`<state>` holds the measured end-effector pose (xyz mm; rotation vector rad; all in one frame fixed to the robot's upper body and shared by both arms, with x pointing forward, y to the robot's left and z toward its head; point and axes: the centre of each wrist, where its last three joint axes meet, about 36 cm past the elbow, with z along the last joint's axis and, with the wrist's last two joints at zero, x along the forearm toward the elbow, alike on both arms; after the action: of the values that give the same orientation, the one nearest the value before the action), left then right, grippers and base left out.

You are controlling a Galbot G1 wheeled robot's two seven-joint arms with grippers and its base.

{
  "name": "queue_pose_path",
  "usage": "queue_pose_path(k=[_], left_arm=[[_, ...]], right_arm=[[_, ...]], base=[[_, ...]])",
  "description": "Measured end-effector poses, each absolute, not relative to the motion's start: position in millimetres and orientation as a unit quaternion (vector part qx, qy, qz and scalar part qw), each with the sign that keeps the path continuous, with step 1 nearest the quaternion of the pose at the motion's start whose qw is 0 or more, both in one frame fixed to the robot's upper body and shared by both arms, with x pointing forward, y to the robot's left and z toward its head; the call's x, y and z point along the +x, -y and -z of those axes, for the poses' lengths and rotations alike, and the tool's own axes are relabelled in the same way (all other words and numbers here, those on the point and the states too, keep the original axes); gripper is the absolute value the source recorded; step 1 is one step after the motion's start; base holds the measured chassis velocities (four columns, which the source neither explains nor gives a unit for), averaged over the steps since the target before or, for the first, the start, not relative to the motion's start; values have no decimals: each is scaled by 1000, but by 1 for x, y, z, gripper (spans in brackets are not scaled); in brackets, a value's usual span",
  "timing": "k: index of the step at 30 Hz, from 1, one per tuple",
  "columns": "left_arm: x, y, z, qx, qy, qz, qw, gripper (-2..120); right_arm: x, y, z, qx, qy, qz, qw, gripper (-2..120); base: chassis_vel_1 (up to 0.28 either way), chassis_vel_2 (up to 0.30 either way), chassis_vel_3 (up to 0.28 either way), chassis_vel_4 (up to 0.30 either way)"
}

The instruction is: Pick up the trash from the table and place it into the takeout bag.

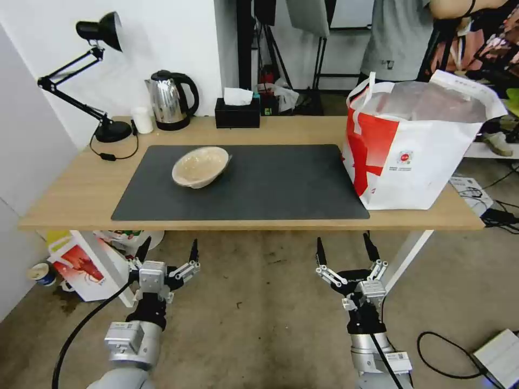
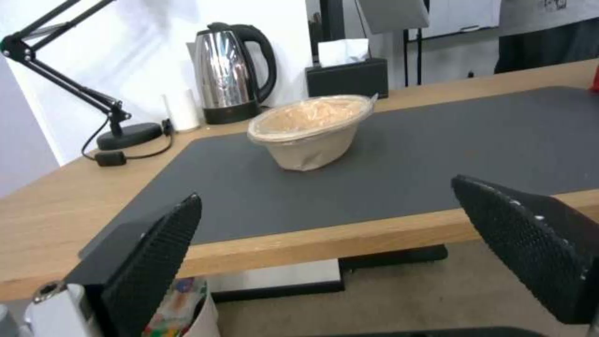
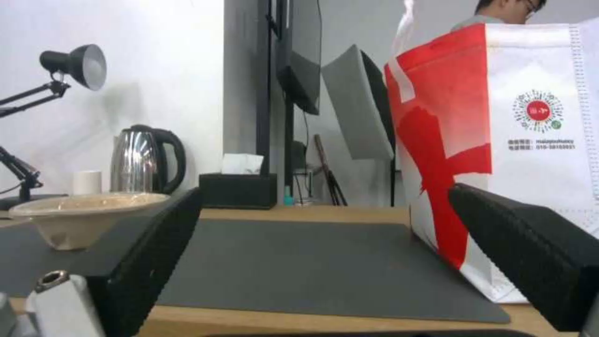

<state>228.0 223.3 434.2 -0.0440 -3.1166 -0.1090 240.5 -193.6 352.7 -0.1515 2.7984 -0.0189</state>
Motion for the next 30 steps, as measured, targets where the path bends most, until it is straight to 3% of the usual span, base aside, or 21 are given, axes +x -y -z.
queue_pose_path(k=[30], left_arm=[[228, -223, -434, -14, 999, 35, 11, 100]], right_arm=[[239, 192, -356, -53, -985, 7, 162, 100]], base=[[0, 0, 0, 0]])
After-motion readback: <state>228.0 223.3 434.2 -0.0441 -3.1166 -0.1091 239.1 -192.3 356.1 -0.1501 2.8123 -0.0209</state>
